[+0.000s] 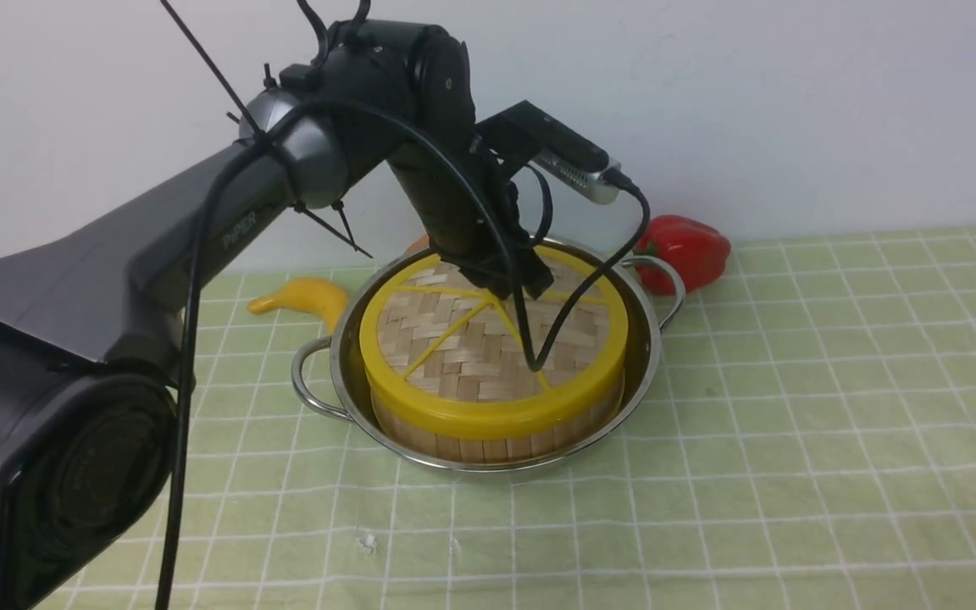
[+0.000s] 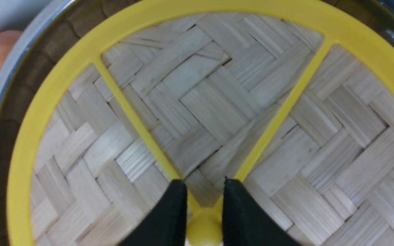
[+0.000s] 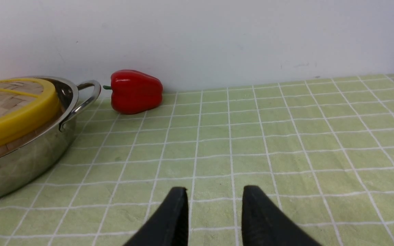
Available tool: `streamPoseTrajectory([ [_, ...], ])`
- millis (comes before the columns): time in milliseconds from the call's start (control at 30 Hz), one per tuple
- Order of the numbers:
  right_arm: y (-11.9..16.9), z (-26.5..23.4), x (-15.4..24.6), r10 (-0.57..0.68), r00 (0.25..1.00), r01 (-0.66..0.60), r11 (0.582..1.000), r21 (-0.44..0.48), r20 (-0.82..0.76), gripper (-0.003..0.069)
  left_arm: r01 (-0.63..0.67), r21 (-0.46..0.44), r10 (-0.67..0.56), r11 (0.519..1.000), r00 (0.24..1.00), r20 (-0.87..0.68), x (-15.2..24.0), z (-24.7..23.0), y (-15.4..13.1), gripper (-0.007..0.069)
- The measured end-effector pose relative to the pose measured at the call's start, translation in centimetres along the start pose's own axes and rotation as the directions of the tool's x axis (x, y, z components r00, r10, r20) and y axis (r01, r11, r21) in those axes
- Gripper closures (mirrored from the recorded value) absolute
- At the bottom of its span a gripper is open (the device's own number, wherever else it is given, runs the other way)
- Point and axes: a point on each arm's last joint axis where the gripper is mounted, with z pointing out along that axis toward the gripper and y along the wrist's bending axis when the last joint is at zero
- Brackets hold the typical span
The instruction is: Place the steamer in the pot on the green tablecloth, and put the lid on the steamer.
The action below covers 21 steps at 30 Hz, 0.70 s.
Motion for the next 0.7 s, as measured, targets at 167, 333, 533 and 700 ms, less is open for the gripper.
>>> streamPoseTrajectory([
  [167,0.0,0.0,0.0,0.0,1.0,0.0,1.0,0.0,0.0,0.0417,0.013,-0.033,-0.013,0.999,1.0,0.015,-0.4,-3.3,0.5,0.0227],
  [333,0.0,0.0,0.0,0.0,1.0,0.0,1.0,0.0,0.0,0.0416,0.069,-0.128,-0.054,0.989,0.991,0.12,-1.3,-8.1,1.3,0.0141],
  [533,0.0,0.0,0.0,0.0,1.0,0.0,1.0,0.0,0.0,0.0416,0.255,-0.229,-0.173,0.939,0.93,0.325,-0.8,-17.7,1.5,0.0181],
  [700,0.0,0.0,0.0,0.0,1.0,0.0,1.0,0.0,0.0,0.0416,0.297,-0.25,-0.177,0.922,0.894,0.412,0.2,-22.2,1.1,0.0238],
])
